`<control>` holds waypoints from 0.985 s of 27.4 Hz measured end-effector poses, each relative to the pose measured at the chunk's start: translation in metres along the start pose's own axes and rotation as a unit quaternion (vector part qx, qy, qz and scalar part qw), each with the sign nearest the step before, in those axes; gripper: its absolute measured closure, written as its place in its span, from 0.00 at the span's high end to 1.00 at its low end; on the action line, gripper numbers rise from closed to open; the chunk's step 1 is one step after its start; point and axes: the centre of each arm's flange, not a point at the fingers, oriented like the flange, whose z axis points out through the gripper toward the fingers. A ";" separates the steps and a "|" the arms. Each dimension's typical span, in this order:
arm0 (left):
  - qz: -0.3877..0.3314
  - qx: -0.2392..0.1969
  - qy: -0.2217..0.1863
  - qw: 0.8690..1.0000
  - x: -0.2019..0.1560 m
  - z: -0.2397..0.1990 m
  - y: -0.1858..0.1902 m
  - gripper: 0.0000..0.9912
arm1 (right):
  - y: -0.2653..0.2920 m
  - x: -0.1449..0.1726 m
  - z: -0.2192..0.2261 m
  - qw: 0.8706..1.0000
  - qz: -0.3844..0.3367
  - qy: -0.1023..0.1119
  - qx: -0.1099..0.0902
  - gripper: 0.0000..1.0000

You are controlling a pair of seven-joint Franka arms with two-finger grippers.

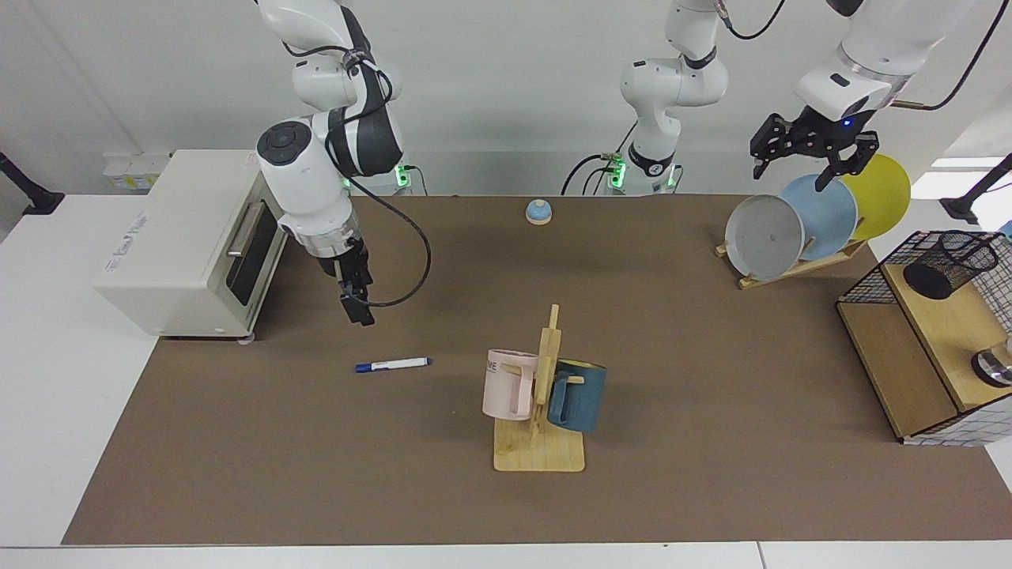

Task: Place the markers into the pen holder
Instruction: 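Move the right gripper over the white blue-capped marker, then lower the right gripper onto the marker and close it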

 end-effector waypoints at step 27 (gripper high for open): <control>-0.005 0.000 0.000 1.000 -0.002 0.000 -0.006 1.00 | -0.028 0.008 0.100 1.000 0.025 -0.008 0.011 1.00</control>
